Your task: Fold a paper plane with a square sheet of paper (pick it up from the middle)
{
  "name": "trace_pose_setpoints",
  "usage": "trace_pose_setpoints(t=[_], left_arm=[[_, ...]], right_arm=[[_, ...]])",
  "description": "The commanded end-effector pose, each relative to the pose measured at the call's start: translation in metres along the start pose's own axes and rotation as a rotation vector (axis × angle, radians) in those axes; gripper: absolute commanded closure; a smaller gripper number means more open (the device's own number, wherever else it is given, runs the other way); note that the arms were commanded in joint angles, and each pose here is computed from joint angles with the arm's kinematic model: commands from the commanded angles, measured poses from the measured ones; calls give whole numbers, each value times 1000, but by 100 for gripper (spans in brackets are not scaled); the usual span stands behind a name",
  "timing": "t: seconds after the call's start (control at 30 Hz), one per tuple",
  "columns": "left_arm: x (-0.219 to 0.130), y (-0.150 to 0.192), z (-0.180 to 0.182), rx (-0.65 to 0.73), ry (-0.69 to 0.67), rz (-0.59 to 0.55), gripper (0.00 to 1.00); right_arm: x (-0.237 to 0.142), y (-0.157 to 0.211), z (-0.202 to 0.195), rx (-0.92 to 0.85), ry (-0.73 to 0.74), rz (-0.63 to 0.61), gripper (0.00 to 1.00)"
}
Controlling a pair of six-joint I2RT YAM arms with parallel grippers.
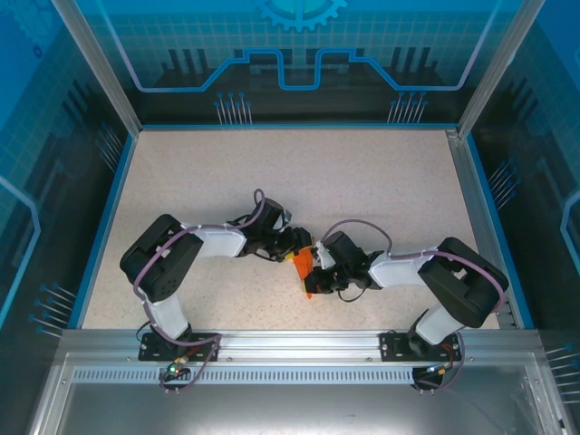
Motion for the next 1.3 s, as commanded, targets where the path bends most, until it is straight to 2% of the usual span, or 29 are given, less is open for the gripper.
trace_pose_setpoints(t=[0.0, 0.33, 0.93, 1.27], left_arm=[[-1, -24, 3, 37, -19, -82, 37], [-5, -39, -2, 56, 0, -87, 37], [-17, -79, 11, 60, -17, -130, 37], [-54, -84, -22, 102, 37, -186, 37]], right_arm=[[-4, 53, -45, 128, 226, 222, 96], [-1, 56, -48, 134, 229, 243, 96], [-1, 55, -46, 132, 218, 248, 96], [-2, 26, -38, 36, 162, 243, 95]])
Point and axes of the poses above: each hand's point on the last joint's axis, 136 mm out from that joint toward the fingers, its own x axis out along the fingers, its own z axis along the line the jaws close on, y = z × x, the point moved 7 cm from there along -x, back along the fingers, and after that the axes turned 10 degrees about -x, right-handed, at the moved point
